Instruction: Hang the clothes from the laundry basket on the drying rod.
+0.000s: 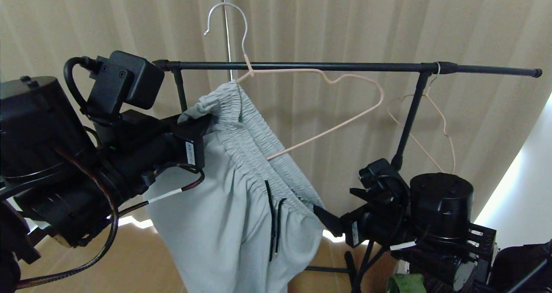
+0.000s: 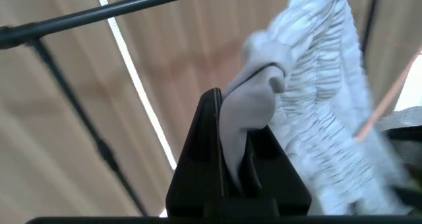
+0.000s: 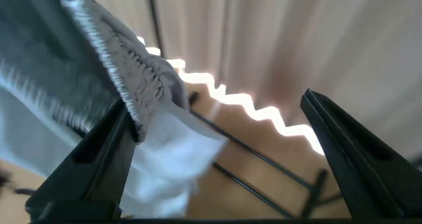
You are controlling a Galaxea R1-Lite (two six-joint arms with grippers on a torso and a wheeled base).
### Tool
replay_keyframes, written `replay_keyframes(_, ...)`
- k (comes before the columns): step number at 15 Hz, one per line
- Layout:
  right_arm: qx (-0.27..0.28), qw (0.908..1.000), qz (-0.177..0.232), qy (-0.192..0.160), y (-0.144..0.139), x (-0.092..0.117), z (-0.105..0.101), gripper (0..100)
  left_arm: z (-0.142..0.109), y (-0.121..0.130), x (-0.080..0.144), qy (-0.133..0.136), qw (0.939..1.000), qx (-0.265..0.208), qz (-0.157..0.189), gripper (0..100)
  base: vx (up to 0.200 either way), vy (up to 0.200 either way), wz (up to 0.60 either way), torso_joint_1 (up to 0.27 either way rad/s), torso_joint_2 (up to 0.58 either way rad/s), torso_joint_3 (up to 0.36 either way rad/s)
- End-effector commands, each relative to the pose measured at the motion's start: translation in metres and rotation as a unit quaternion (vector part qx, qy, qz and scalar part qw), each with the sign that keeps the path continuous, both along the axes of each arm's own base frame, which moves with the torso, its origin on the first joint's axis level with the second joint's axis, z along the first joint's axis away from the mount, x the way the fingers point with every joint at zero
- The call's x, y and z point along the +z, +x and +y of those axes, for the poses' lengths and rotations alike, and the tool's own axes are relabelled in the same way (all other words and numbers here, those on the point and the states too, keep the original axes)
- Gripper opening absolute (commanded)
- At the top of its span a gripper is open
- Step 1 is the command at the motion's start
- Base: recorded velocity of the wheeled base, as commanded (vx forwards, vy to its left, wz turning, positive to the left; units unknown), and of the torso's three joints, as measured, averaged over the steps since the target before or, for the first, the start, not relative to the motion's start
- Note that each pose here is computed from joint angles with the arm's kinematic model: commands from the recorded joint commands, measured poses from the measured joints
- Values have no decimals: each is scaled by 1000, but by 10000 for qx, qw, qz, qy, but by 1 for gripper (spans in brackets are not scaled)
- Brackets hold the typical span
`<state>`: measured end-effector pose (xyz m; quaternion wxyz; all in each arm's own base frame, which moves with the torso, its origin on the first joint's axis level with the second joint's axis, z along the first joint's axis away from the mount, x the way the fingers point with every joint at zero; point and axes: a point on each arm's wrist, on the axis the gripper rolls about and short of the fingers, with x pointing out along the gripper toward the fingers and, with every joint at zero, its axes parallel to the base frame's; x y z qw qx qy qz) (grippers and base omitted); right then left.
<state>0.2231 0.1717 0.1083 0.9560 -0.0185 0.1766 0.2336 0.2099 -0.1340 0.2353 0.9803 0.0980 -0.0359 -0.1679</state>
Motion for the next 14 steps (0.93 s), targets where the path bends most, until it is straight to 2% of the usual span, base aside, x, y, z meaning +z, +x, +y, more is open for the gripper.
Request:
replay_keyframes(1,-515,9986,-53,-76,14,2,-27,100,12,0,-2,50,9998,200,1,0,0,0,0,0,0,0)
replay_keyframes(3,-752,9971,-105,-68,23,4,-38,100,17,-8,1,78,9997,211,-79,0,0,0,0,0,0,0)
replay_keyframes(5,-824,9963,-195,-129,27,7,-43,100,20,-12,-1,255,9994,225,-107,0,0,0,0,0,0,0)
replay_keyframes(7,-901,9950,-396,-148,35,15,-46,100,26,-22,-16,797,9966,217,-46,0,0,0,0,0,0,0)
replay_keyframes(8,-905,9949,-427,-145,36,17,-46,100,27,-24,-19,883,9959,215,-35,0,0,0,0,0,0,0)
replay_keyframes(9,-994,9937,-503,-119,41,21,-50,100,31,-27,-27,1185,9927,241,16,0,0,0,0,0,0,0)
replay_keyframes(11,-1080,9920,-618,-197,46,25,-56,100,41,-29,-35,1590,9865,398,24,0,0,0,0,0,0,0)
replay_keyframes(14,-1101,9912,-723,-159,46,31,-57,100,49,-33,-44,1874,9810,492,95,0,0,0,0,0,0,0)
